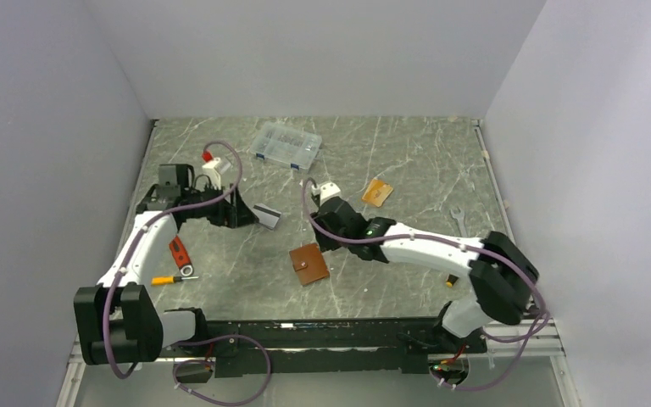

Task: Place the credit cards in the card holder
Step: Turn over the card holder at the center of the board, then pick up the card holder from the center of the board.

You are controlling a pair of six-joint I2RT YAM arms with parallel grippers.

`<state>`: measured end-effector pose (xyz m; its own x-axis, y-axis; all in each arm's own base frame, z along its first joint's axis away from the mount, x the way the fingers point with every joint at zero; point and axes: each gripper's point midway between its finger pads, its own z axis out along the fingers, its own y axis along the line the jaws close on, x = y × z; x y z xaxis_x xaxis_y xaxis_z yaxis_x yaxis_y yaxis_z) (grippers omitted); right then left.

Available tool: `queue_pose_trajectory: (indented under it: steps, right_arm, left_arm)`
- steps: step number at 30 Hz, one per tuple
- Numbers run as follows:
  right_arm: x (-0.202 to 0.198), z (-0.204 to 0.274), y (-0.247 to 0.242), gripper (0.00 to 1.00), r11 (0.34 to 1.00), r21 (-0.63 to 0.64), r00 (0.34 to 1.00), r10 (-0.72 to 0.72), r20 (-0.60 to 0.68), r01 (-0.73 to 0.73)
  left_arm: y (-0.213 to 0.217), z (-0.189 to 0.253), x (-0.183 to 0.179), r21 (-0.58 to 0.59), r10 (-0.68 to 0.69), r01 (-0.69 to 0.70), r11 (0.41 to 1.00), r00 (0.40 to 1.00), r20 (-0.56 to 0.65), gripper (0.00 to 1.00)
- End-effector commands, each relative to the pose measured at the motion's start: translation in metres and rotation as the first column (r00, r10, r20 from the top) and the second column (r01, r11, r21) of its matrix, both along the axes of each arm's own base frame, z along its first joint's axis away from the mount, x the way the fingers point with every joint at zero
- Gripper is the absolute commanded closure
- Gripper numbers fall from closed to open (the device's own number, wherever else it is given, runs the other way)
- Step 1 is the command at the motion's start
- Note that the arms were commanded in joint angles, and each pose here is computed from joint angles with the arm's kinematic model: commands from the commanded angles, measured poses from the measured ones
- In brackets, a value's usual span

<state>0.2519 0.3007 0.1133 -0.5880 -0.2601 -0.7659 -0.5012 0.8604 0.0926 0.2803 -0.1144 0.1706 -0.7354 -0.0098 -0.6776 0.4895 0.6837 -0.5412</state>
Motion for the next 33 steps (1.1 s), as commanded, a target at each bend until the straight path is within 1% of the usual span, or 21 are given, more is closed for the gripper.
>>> queue_pose_trajectory:
  steps: [1, 3, 6, 10, 12, 15, 18, 20, 23, 26, 29, 33]
  right_arm:
    - [-0.004, -0.029, 0.022, 0.57, 0.998, 0.066, 0.993, 0.023, -0.113, -0.016]
    - [-0.003, -0.037, 0.024, 0.59, 0.998, 0.069, 0.991, 0.017, -0.131, -0.008]
    - [-0.005, -0.048, 0.026, 0.61, 0.997, 0.076, 0.987, 0.010, -0.159, 0.002]
    - [-0.011, -0.063, 0.025, 0.63, 0.998, 0.068, 0.978, 0.002, -0.207, 0.013]
    - [-0.014, -0.066, 0.024, 0.63, 0.997, 0.070, 0.975, -0.002, -0.221, 0.018]
    - [-0.021, -0.059, 0.014, 0.58, 0.996, 0.076, 0.973, -0.017, -0.232, 0.036]
    - [-0.041, -0.049, 0.002, 0.49, 0.990, 0.138, 0.967, 0.007, -0.253, 0.029]
    - [-0.058, -0.056, -0.005, 0.45, 0.987, 0.158, 0.952, 0.017, -0.304, 0.033]
    - [-0.076, -0.067, -0.009, 0.39, 0.979, 0.197, 0.927, 0.021, -0.374, 0.058]
    - [-0.083, -0.072, -0.007, 0.37, 0.965, 0.246, 0.915, 0.020, -0.404, 0.087]
    - [-0.085, -0.076, -0.001, 0.37, 0.956, 0.282, 0.902, 0.047, -0.429, 0.084]
    - [-0.084, -0.086, 0.002, 0.37, 0.944, 0.306, 0.882, 0.036, -0.469, 0.124]
  left_arm:
    - [-0.022, -0.021, -0.014, 0.027, -0.071, 0.071, 0.997, 0.997, 0.009, 0.19]
    - [-0.025, -0.028, -0.017, 0.060, -0.087, 0.086, 0.994, 0.996, 0.020, 0.20]
    - [-0.024, -0.031, -0.010, 0.081, -0.085, 0.082, 0.993, 0.996, 0.034, 0.20]
    - [-0.027, -0.034, 0.000, 0.076, -0.104, 0.102, 0.992, 0.994, 0.017, 0.21]
    - [-0.028, -0.039, 0.002, 0.084, -0.118, 0.115, 0.990, 0.992, 0.041, 0.20]
    - [-0.032, -0.040, 0.001, 0.094, -0.167, 0.157, 0.983, 0.981, 0.101, 0.19]
    - [-0.040, -0.038, 0.006, 0.139, -0.231, 0.210, 0.968, 0.960, 0.158, 0.16]
    - [-0.048, -0.041, 0.010, 0.163, -0.271, 0.248, 0.955, 0.952, 0.145, 0.16]
    - [-0.060, -0.045, 0.018, 0.164, -0.297, 0.275, 0.947, 0.946, 0.127, 0.17]
    - [-0.076, -0.054, 0.015, 0.164, -0.328, 0.306, 0.938, 0.936, 0.126, 0.18]
    - [-0.092, -0.065, 0.008, 0.168, -0.369, 0.346, 0.923, 0.920, 0.131, 0.18]
    - [-0.111, -0.084, 0.001, 0.166, -0.414, 0.397, 0.903, 0.907, 0.082, 0.21]
